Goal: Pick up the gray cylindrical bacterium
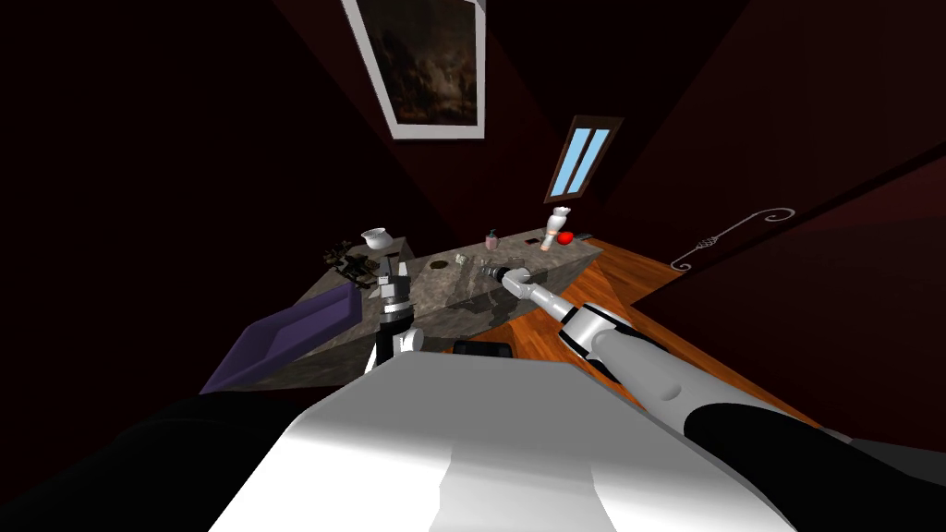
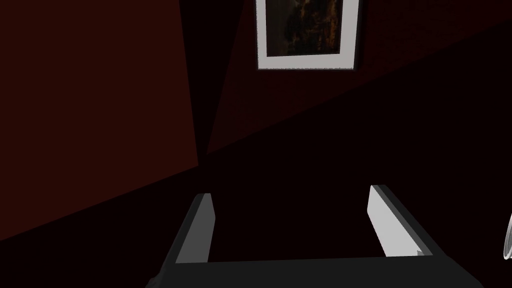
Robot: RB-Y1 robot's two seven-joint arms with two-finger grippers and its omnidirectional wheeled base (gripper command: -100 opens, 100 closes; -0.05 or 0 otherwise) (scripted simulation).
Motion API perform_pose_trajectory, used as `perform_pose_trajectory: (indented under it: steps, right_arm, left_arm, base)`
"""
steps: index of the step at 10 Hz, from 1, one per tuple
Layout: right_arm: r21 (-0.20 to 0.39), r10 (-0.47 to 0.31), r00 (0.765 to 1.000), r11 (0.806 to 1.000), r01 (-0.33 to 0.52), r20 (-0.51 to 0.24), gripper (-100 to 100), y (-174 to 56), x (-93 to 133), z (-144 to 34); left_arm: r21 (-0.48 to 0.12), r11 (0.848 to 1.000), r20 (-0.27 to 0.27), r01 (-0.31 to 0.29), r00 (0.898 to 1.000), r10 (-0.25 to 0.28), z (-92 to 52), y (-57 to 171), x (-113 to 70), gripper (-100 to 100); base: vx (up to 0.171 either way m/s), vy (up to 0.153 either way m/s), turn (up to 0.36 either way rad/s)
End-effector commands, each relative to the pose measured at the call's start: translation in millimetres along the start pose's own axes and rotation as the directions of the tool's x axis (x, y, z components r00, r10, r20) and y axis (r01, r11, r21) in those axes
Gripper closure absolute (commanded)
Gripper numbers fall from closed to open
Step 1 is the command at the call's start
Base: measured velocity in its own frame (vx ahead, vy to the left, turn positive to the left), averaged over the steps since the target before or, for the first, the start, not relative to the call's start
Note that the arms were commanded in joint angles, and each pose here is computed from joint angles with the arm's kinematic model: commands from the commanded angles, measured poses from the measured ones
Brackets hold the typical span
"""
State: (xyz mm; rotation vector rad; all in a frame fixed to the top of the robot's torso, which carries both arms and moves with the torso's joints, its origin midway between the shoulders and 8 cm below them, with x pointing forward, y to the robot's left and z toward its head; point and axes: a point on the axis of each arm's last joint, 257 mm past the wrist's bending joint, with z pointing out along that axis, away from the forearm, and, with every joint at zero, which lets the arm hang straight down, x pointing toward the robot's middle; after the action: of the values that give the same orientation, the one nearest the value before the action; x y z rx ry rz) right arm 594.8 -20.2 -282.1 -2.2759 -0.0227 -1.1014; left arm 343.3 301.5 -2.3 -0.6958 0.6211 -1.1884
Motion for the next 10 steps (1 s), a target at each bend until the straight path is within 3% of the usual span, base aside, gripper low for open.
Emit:
perform_pose_trajectory:
  steps: [1, 10]
  right_arm:
    - [-0.003, 0.002, 1.000, 1.000, -0.002, -0.002, -100, 5.7, -8.1, 0.7]
    - [-0.003, 0.002, 1.000, 1.000, -0.002, -0.002, -100, 5.7, -8.1, 0.7]
  left_arm:
    - [0.000, 1.000, 0.000, 0.000, 1.000, 0.000, 0.0, 0.0, 0.0, 0]
    - [0.000, 1.000, 0.000, 0.000, 1.000, 0.000, 0.0, 0.0, 0.0, 0]
  base:
    - [0.010, -0.013, 0.038]
    - [0.002, -0.002, 0.006]
